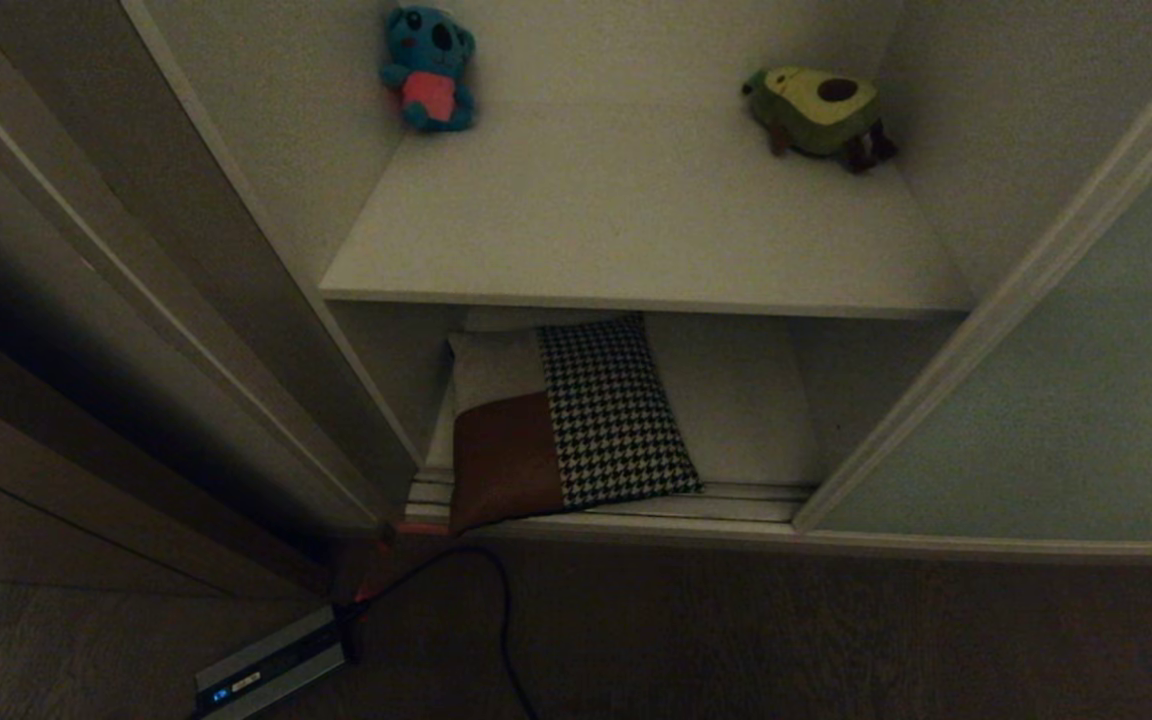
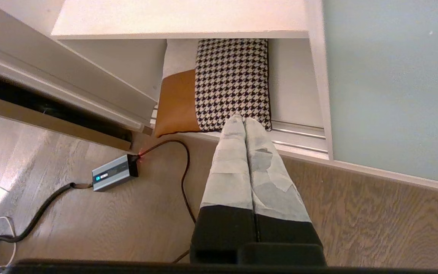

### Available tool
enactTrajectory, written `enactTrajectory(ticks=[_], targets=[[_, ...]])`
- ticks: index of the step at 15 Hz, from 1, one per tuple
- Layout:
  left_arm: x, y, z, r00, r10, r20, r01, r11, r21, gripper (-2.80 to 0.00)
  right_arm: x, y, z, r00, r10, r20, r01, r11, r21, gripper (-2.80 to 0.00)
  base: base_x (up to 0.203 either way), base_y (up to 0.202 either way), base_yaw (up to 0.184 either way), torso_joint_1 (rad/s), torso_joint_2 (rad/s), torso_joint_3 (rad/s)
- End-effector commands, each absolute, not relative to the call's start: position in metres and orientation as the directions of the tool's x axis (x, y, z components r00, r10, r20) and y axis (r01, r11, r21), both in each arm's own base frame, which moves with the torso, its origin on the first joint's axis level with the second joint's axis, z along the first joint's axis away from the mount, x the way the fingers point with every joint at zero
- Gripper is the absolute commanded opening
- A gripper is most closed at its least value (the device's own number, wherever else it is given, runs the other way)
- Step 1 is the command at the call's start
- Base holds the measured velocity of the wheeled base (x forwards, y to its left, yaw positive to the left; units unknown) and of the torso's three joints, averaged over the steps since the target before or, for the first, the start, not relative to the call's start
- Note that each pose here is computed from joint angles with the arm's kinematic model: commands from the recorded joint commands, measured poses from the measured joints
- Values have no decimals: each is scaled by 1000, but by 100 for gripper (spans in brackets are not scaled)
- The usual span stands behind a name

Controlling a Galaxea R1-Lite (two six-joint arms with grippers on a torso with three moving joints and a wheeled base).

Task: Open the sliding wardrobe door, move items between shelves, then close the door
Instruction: Close the door

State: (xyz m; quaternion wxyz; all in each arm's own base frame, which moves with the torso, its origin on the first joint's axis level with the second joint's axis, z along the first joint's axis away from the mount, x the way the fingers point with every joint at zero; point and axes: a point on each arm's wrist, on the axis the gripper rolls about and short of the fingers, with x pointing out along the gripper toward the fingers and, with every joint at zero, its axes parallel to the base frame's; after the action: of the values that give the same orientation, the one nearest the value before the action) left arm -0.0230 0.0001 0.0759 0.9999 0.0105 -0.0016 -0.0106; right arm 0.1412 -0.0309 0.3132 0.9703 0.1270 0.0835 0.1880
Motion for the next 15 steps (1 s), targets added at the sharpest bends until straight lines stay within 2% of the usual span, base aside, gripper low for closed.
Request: enactTrajectory(ticks=[1,15], targets=[[-23,0,76,1000,-21,2,21,1000,21,-280,150,-34,312,911,391,-130,-341,893,292,-280,0,0,0,0,0,0],[-23,0,76,1000,-21,2,21,1000,21,-280,208,-50,313,917,386,-99,-353,902,250,-280,0,0,0,0,0,0]])
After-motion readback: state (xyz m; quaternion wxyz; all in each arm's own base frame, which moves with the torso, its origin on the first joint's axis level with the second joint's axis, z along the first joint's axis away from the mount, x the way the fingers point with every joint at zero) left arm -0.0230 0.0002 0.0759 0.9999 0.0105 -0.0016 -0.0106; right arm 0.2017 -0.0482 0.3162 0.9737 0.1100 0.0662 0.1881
